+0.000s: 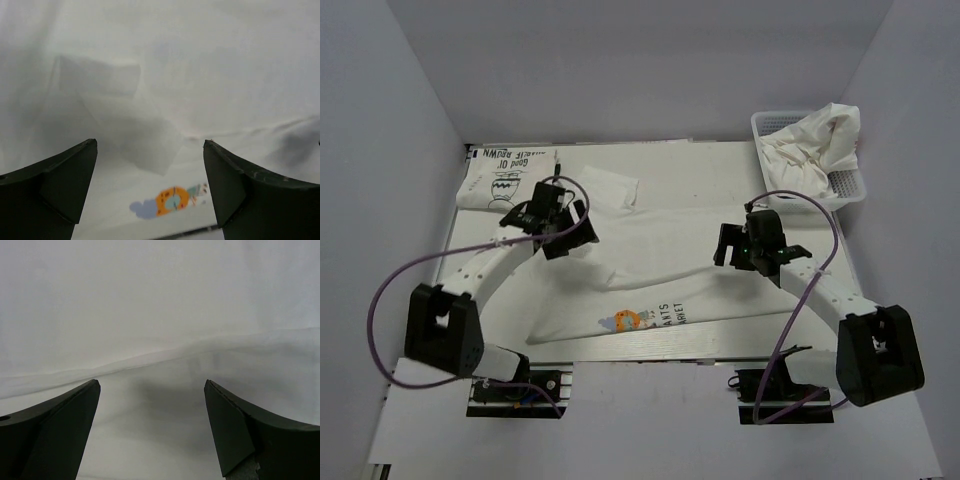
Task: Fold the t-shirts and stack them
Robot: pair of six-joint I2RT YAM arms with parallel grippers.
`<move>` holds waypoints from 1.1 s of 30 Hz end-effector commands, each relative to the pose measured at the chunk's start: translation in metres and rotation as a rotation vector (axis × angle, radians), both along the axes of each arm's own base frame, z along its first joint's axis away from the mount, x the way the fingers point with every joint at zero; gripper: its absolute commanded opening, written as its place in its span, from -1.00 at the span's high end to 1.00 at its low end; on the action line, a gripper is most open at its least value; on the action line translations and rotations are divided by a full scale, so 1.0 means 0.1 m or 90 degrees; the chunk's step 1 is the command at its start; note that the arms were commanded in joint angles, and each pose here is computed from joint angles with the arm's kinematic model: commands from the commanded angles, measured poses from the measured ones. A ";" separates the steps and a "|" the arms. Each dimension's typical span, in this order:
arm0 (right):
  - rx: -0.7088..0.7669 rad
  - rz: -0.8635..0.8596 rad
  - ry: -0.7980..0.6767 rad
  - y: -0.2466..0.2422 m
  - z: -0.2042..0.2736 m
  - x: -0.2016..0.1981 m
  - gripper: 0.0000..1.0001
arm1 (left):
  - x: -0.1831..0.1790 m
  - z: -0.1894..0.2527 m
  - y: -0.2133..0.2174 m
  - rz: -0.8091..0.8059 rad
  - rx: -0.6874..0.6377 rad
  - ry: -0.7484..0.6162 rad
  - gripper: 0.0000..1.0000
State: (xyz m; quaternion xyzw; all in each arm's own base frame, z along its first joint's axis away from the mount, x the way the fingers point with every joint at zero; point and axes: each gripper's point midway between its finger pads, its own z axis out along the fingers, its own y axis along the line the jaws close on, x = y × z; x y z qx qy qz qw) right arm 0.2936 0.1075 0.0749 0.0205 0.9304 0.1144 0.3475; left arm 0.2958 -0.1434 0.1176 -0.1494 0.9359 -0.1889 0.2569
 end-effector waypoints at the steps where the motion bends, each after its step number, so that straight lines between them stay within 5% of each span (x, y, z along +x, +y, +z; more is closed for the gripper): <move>1: -0.014 0.018 0.003 0.03 0.01 0.09 -0.81 | 0.26 -0.21 0.21 -0.015 0.141 0.031 -0.91; 5: -0.025 0.010 0.013 0.01 -0.02 0.15 -0.81 | 0.56 -0.17 0.15 -0.035 0.172 0.043 -0.74; 16: -0.047 0.001 0.014 -0.05 -0.07 0.19 -0.81 | 0.57 -0.57 0.33 -0.091 0.290 0.077 -0.59; 20: -0.051 0.002 0.016 -0.05 -0.08 0.20 -0.81 | 0.66 -0.66 0.27 -0.115 0.288 0.068 -0.40; 23: -0.053 -0.003 0.015 -0.06 -0.07 0.20 -0.81 | 0.74 -0.72 0.32 -0.106 0.315 0.082 -0.01; 26: -0.050 -0.008 0.017 -0.06 -0.09 0.20 -0.81 | 0.79 -0.69 0.34 -0.092 0.323 0.081 0.56; 27: -0.045 -0.007 0.018 -0.05 -0.08 0.20 -0.81 | 0.83 -0.65 0.32 -0.083 0.316 0.068 0.91; 33: -0.049 -0.005 0.020 -0.05 -0.09 0.22 -0.81 | 0.91 -0.42 0.40 -0.023 0.310 0.018 1.00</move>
